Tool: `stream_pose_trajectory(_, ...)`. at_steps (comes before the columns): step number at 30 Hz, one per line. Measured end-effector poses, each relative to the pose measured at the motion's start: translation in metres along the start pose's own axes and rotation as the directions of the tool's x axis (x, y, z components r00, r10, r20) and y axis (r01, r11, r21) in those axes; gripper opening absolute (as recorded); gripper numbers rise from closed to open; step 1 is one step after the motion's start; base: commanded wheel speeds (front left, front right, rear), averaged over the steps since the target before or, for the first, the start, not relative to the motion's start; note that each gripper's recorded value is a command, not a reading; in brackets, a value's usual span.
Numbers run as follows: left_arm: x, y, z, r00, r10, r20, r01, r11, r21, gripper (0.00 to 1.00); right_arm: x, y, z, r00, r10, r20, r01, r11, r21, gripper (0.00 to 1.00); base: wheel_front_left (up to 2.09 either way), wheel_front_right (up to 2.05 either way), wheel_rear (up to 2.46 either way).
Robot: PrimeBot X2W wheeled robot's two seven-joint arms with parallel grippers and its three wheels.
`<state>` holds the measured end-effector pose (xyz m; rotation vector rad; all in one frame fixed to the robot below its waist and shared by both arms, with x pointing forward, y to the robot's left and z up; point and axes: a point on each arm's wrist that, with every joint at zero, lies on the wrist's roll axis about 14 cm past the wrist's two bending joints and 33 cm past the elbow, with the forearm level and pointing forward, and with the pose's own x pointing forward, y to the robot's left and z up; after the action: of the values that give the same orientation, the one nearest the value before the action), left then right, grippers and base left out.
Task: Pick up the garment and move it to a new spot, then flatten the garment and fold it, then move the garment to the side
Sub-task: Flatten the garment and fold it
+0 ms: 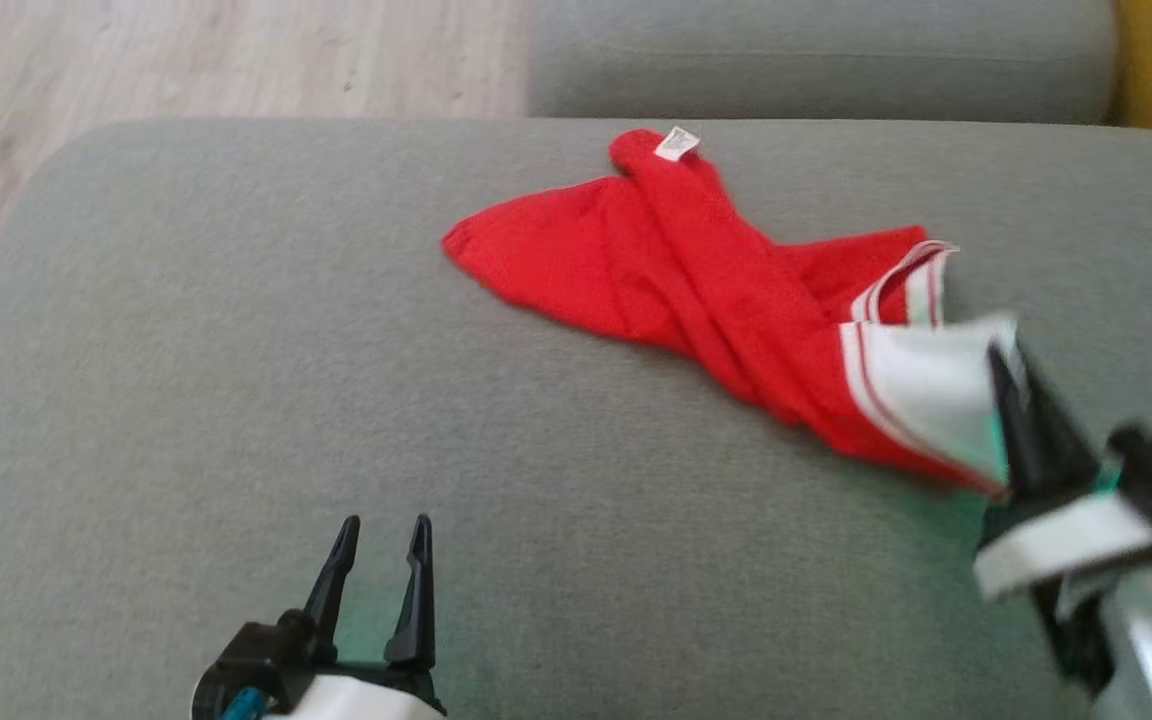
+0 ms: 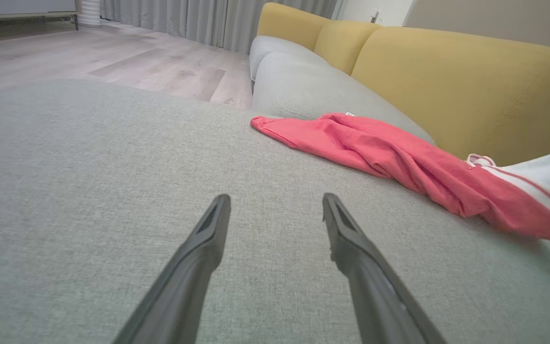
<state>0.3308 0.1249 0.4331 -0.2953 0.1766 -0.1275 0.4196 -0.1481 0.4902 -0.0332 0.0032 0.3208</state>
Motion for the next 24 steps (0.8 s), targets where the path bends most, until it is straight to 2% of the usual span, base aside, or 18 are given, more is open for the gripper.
stream_pose_trajectory(1, 0.001, -0.002, 0.0, 1.0, -0.009, -0.002, 0.009, 1.0, 0.002, 1.0, -0.018, 0.003, -0.017, 0.999, -0.021, -0.044, 0.022, 0.999, 0.037, 0.0, 0.0, 0.0, 0.0)
stream_pose_trajectory(5, 0.002, -0.005, 0.003, 1.0, -0.02, 0.008, 0.02, 1.0, 0.005, 1.0, -0.046, 0.009, -0.044, 0.991, -0.055, -0.119, 0.066, 0.994, 0.091, 0.0, 0.0, 0.0, 0.0)
stream_pose_trajectory(6, 0.002, -0.006, 0.003, 1.0, -0.022, 0.008, 0.022, 1.0, 0.005, 1.0, -0.053, 0.01, -0.052, 0.988, -0.063, -0.144, 0.077, 0.992, 0.098, 0.03, 0.0, 0.0, 0.0)
stream_pose_trajectory(7, 0.002, -0.006, 0.003, 1.0, -0.024, 0.008, 0.024, 1.0, 0.006, 1.0, -0.06, 0.01, -0.06, 0.983, -0.07, -0.17, 0.088, 0.991, 0.1, 0.15, 0.0, 0.0, 0.0)
stream_pose_trajectory(8, 0.001, -0.007, 0.002, 1.0, -0.025, 0.006, 0.025, 1.0, 0.006, 1.0, -0.066, 0.01, -0.066, 0.979, -0.079, -0.189, 0.101, 0.989, 0.105, 0.35, 0.0, 0.0, 0.0)
stream_pose_trajectory(9, 0.001, -0.007, 0.001, 1.0, -0.026, 0.004, 0.026, 1.0, 0.006, 1.0, -0.071, 0.01, -0.072, 0.974, -0.089, -0.209, 0.113, 0.987, 0.11, 0.98, 0.0, 0.0, 0.0)
stream_pose_trajectory(14, 0.003, -0.007, -0.002, 1.0, -0.028, -0.009, 0.028, 1.0, 0.006, 1.0, -0.079, 0.014, -0.083, 0.966, -0.093, -0.242, 0.125, 0.985, 0.119, 1.0, 0.0, 0.0, 0.0)
stream_pose_trajectory(20, 0.003, -0.007, -0.006, 0.999, -0.027, -0.019, 0.027, 1.0, 0.005, 1.0, -0.068, 0.037, -0.07, 0.981, -0.022, -0.195, 0.05, 0.99, 0.136, 1.0, 0.0, 0.0, 0.0)
stream_pose_trajectory(24, 0.002, -0.006, -0.007, 0.999, -0.023, -0.025, 0.023, 1.0, 0.004, 1.0, -0.06, 0.041, -0.063, 0.986, -0.01, -0.169, 0.038, 0.986, 0.16, 1.0, 0.0, 0.0, 0.0)
